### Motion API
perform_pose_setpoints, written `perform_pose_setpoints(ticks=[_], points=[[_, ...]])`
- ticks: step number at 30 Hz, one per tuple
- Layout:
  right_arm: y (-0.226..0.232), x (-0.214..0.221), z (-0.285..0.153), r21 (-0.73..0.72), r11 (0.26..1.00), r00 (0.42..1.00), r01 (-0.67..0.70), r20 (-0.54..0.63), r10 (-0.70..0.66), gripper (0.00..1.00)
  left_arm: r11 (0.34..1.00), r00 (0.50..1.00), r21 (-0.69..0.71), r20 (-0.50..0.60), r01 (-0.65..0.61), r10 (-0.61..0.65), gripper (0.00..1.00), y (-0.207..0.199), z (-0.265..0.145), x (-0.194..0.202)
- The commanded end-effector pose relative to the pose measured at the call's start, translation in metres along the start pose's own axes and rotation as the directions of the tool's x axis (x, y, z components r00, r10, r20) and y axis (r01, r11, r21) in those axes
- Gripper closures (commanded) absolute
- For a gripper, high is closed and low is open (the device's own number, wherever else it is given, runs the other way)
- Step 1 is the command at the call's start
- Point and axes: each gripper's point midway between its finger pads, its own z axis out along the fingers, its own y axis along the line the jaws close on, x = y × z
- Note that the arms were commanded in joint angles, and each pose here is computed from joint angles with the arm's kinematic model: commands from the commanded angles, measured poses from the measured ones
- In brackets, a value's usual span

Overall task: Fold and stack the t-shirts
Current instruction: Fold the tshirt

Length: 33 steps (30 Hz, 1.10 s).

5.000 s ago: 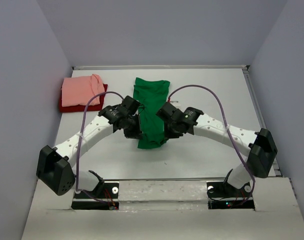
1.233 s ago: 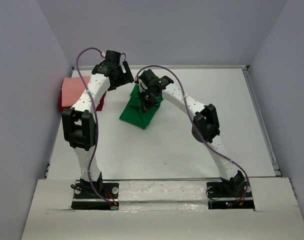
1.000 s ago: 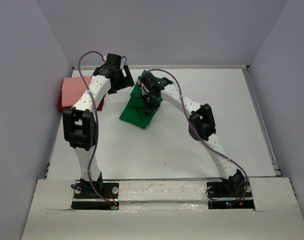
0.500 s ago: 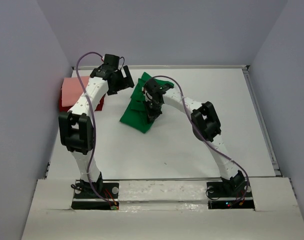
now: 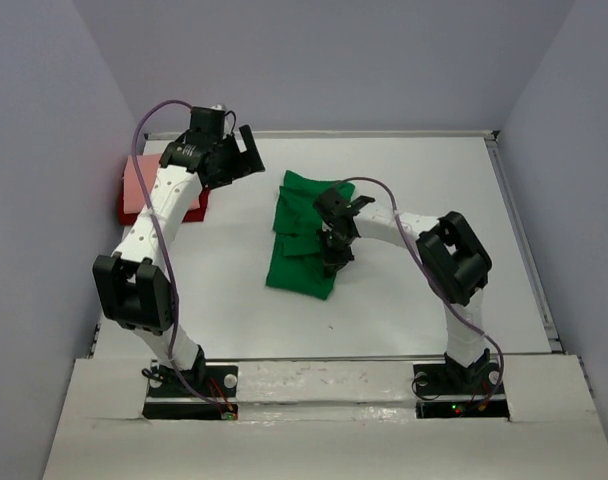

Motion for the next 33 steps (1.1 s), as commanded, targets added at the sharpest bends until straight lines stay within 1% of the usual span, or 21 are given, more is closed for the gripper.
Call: perform_pose_setpoints(ticks=[1,2,3,6,9,11,12,14,15,17,19,20,21,22,23,25,27,29,31,32,33], points=[[-0.033,0.03,-0.004,0.13,0.989,0.997,-0.074,-0.005,0.075,1.0,1.0,1.0,0.021,-0.013,-0.021,0.021,0.01,0.005,-0.018,0.015],[-0.037,0.031,-0.011,0.145,0.986,0.996,-0.085,0.022,0.083,1.0,1.0,1.0,0.02,-0.019,-0.02,0.02,0.01,0.008,-0.019,0.022],[-0.045,0.043,-0.008,0.166,0.981,0.995,-0.103,0.006,0.103,1.0,1.0,1.0,0.021,-0.02,-0.021,0.022,0.01,0.01,-0.02,0.025],[-0.053,0.054,-0.014,0.185,0.974,0.991,-0.135,0.017,0.134,1.0,0.999,0.999,0.023,-0.029,-0.024,0.024,0.01,0.014,-0.022,0.035],[-0.063,0.052,-0.024,0.221,0.964,0.988,-0.147,0.071,0.134,1.0,0.999,0.999,0.02,-0.041,-0.03,0.031,0.01,0.017,-0.024,0.041],[-0.067,0.044,-0.041,0.241,0.958,0.983,-0.156,0.136,0.126,1.0,0.999,0.998,0.023,-0.043,-0.034,0.035,0.01,0.017,-0.025,0.043],[-0.068,0.044,-0.05,0.253,0.956,0.983,-0.148,0.14,0.115,1.0,0.999,0.998,0.023,-0.043,-0.034,0.035,0.01,0.017,-0.025,0.044],[-0.063,0.03,-0.076,0.263,0.954,0.973,-0.145,0.214,0.088,1.0,0.999,0.998,0.025,-0.046,-0.038,0.04,0.01,0.017,-0.024,0.047],[-0.063,0.03,-0.091,0.27,0.953,0.971,-0.141,0.225,0.08,1.0,0.999,0.998,0.027,-0.05,-0.04,0.041,0.01,0.017,-0.022,0.049],[-0.053,0.017,-0.116,0.259,0.955,0.957,-0.141,0.282,0.065,1.0,0.999,0.997,0.028,-0.063,-0.046,0.047,0.01,0.016,-0.019,0.054],[-0.046,0.017,-0.133,0.248,0.962,0.957,-0.118,0.286,0.044,1.0,0.998,0.996,0.031,-0.069,-0.049,0.051,0.01,0.014,-0.016,0.057],[-0.036,0.01,-0.147,0.215,0.97,0.949,-0.117,0.311,0.046,1.0,0.998,0.996,0.031,-0.074,-0.05,0.052,0.01,0.013,-0.013,0.06],[-0.031,0.011,-0.151,0.194,0.975,0.952,-0.108,0.304,0.045,0.96,0.998,0.995,0.033,-0.079,-0.054,0.056,0.01,0.011,-0.011,0.062],[-0.023,0.009,-0.153,0.158,0.985,0.953,-0.075,0.302,0.024,0.89,0.998,0.994,0.034,-0.088,-0.061,0.063,0.01,0.009,-0.008,0.065],[-0.011,0.013,-0.149,0.11,0.993,0.962,-0.048,0.274,0.016,0.87,0.998,0.994,0.031,-0.089,-0.062,0.064,0.01,0.008,-0.007,0.066],[-0.003,0.009,-0.138,0.074,0.997,0.964,-0.014,0.266,-0.006,0.83,0.996,0.991,0.045,-0.105,-0.078,0.082,0.01,0.001,-0.004,0.073],[-0.004,0.008,-0.119,0.096,0.995,0.974,-0.01,0.226,-0.012,0.83,0.994,0.987,0.058,-0.122,-0.094,0.101,0.01,-0.007,0.0,0.078],[-0.002,0.004,-0.11,0.111,0.994,0.975,0.006,0.22,-0.031,0.86,0.991,0.983,0.064,-0.13,-0.121,0.128,0.01,-0.017,0.001,0.084],[0.007,0.0,-0.108,0.071,0.997,0.972,0.039,0.228,-0.054,0.84,0.987,0.978,0.069,-0.142,-0.143,0.151,0.01,-0.022,0.001,0.089],[0.011,0.001,-0.105,0.048,0.998,0.974,0.051,0.219,-0.06,0.7,0.985,0.974,0.074,-0.155,-0.158,0.168,0.01,-0.027,0.0,0.095],[0.011,-0.001,-0.1,0.052,0.997,0.974,0.056,0.216,-0.066,0.65,0.983,0.971,0.077,-0.161,-0.164,0.175,0.01,-0.029,-0.002,0.097]])
